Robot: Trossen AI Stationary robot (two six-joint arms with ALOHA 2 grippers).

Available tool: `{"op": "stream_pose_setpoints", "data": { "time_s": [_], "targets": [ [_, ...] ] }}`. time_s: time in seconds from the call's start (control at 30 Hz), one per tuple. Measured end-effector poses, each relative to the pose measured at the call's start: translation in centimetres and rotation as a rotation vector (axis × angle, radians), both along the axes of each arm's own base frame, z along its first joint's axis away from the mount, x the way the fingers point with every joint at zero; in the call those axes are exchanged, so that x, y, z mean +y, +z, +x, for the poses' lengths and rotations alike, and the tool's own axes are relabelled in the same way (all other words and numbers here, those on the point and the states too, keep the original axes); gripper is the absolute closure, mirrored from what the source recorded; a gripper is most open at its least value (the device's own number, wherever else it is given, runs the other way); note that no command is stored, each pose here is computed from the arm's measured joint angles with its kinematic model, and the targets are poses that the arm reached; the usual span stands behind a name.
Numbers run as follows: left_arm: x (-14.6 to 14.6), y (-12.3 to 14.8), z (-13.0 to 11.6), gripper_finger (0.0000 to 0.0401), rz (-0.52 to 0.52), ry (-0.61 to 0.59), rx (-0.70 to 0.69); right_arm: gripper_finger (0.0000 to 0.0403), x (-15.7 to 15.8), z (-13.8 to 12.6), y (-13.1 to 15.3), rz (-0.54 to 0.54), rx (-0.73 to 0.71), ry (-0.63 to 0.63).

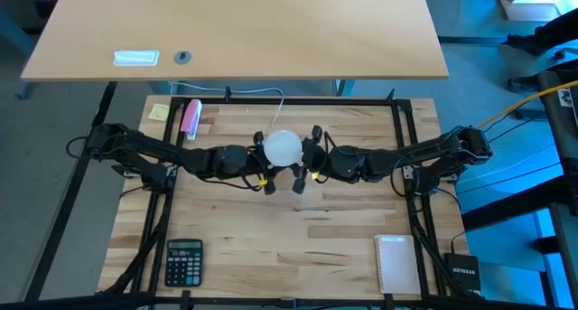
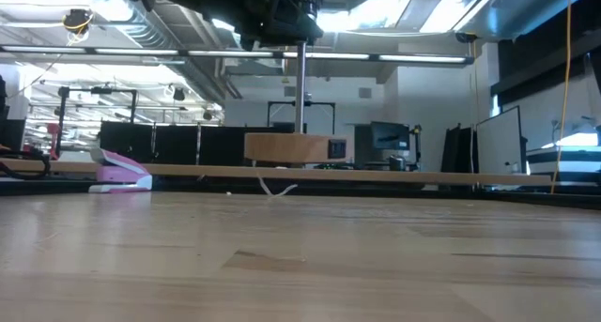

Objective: Screw lightbulb
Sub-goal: Insert the white lightbulb into the brown lamp

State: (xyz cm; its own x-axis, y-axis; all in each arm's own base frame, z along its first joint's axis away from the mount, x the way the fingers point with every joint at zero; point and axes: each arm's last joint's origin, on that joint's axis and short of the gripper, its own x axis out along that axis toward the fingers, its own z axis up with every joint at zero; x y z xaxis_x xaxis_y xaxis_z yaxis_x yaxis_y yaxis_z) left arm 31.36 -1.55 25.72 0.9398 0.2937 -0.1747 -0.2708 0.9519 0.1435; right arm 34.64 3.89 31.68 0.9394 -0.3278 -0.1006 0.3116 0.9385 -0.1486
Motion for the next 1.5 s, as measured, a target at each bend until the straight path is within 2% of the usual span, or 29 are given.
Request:
{"op": "stream_pose_setpoints", "data": {
  "time_s": [0.1, 0.23, 0.33, 0.4, 0.5, 0.63, 0.8, 0.9, 1.17, 1.27, 1.5],
  "targets": [
    [0.0, 0.0, 0.0, 0.027, 0.009, -0.002, 0.005, 0.0229, 0.0, 0.0, 0.1, -0.008, 0.001, 0.023],
    [0.1, 0.7, -0.2, 0.027, -0.002, -0.002, -0.025, 0.0135, 0.0, -0.3, -0.3, -0.035, 0.048, 0.036],
    [0.1, 0.9, -0.3, 0.027, -0.003, -0.001, -0.03, 0.0077, -0.1, -1.4, 0.8, -0.036, 0.055, 0.041],
    [0.1, 0.9, -0.4, 0.027, 0.002, -0.009, -0.016, 0.0053, -0.2, -2.2, 1.4, -0.036, 0.078, 0.062],
    [0.0, 1.2, -0.6, 0.027, -0.007, -0.093, -0.02, 0.0038, -0.1, -3.3, 1.6, -0.027, 0.141, 0.158],
    [0.1, 1.1, -0.5, 0.027, -0.058, -0.323, -0.02, 0.0043, -0.1, -4.2, 2.6, 0.006, 0.123, 0.324],
    [0.5, 1.0, -0.4, 0.027, -0.132, -0.531, -0.02, 0.0064, -0.3, -3.2, 2.8, 0.073, 0.035, 0.488],
    [0.7, 0.6, -0.2, 0.027, -0.152, -0.571, -0.004, 0.0077, -0.5, -2.1, 2.5, 0.086, -0.022, 0.532],
    [0.5, 0.2, -0.1, 0.027, -0.181, -0.689, 0.012, 0.0115, -0.5, -0.7, 1.4, 0.124, -0.039, 0.679],
    [0.6, 0.2, -0.1, 0.027, -0.19, -0.72, 0.012, 0.0135, -0.5, -0.5, 1.2, 0.12, -0.045, 0.694],
    [0.6, 0.0, -0.1, 0.027, -0.186, -0.693, 0.02, 0.0191, -0.5, 0.1, 0.7, 0.112, -0.051, 0.67]
  ]
}}
